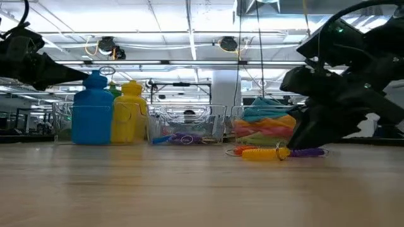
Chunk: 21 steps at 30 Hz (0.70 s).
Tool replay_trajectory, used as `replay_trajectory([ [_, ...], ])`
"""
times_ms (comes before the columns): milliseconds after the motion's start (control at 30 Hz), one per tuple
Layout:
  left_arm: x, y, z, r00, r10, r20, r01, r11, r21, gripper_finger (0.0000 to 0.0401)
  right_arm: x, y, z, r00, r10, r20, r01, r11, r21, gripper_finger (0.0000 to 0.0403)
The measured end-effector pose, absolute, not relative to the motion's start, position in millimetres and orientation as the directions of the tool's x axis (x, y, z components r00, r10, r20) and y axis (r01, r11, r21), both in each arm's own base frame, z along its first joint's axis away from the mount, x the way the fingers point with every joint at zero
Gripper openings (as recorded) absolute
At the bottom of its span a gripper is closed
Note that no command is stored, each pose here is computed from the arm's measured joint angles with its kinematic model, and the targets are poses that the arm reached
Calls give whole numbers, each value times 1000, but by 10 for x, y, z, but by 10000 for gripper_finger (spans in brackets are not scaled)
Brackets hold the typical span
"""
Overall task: Pick & Place Sports Items
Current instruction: Put the purple wrist coil into the middle transparent container
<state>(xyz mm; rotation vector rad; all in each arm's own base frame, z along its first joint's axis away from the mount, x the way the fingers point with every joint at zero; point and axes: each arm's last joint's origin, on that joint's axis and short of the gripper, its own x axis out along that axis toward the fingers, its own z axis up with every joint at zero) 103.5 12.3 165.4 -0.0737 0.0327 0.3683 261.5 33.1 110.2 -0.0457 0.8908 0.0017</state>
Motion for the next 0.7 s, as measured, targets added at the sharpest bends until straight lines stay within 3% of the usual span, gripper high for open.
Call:
replay_trajectory([
  [200, 1035, 123, 1654, 932, 358, -45, -361, 930, -66, 21, 2608, 330, 1094, 622, -19, -783, -60, 996, -72, 3],
  [433, 1035, 123, 1655, 932, 358, -45, -361, 930, -67, 21, 2613, 329, 1135, 641, -22, -767, -97, 989, -109, 4],
  [700, 1035, 123, 1654, 932, 358, -45, -361, 930, -66, 21, 2683, 325, 1457, 726, -29, -687, -80, 989, -126, 1],
])
